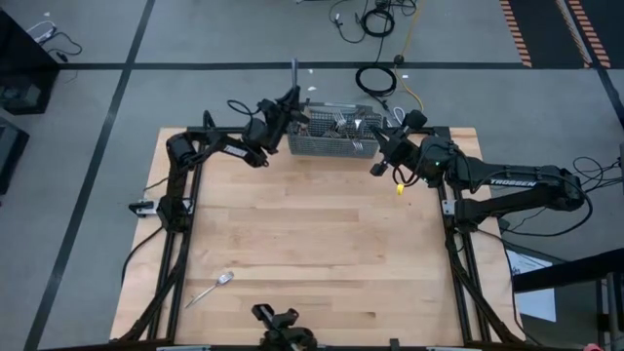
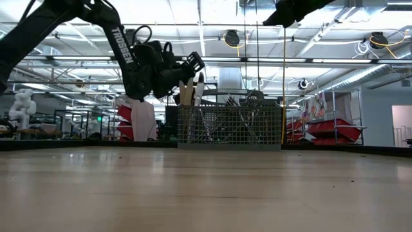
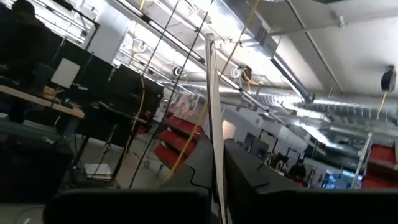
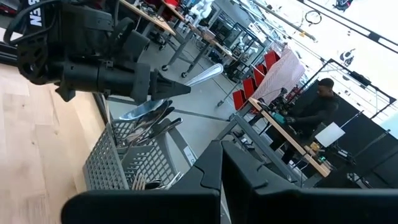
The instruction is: Sort silverware
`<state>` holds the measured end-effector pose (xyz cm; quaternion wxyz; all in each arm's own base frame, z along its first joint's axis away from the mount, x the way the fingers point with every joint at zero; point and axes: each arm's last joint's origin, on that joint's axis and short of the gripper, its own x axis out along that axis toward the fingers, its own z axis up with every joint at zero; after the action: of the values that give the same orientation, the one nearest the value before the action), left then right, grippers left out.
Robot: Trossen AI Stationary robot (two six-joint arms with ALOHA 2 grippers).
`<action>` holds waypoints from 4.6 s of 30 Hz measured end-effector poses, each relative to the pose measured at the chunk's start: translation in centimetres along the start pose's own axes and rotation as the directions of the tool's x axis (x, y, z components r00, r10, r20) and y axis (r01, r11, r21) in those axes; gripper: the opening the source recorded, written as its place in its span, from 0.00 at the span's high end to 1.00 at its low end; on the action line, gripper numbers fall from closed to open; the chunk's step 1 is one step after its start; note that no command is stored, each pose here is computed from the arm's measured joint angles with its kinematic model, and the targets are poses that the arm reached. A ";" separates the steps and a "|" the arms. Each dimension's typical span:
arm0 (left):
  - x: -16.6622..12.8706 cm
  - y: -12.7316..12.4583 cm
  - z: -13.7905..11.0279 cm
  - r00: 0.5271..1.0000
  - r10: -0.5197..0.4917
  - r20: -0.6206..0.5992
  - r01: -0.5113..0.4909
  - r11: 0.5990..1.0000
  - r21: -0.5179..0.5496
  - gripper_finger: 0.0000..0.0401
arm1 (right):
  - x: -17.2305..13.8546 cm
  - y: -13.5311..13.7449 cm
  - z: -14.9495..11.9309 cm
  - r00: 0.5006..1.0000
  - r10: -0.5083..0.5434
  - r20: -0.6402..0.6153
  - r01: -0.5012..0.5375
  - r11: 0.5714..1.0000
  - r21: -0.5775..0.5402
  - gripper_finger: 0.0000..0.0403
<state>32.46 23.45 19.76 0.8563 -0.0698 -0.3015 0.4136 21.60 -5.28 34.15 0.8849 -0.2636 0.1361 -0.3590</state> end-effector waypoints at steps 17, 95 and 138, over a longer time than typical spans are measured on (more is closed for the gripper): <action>-1.5 0.8 -0.9 0.997 0.042 -0.061 -0.035 0.993 0.111 0.91 | 0.0 0.1 0.1 0.999 0.043 0.029 -0.043 0.999 -0.005 1.00; -20.8 0.0 8.5 -0.040 0.199 -0.979 0.621 0.772 0.131 0.53 | 2.5 1.5 -1.0 0.914 0.378 0.146 -0.404 0.878 0.258 0.57; -17.8 -4.8 2.6 0.249 0.046 -0.967 0.526 0.832 0.175 1.00 | -0.2 -1.8 -2.9 0.944 0.331 -0.016 -0.292 0.853 0.432 0.58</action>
<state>25.68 6.69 15.50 0.9056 -0.0420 0.3684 0.2060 19.24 -7.29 32.77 0.9601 -0.0232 0.1353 -0.2435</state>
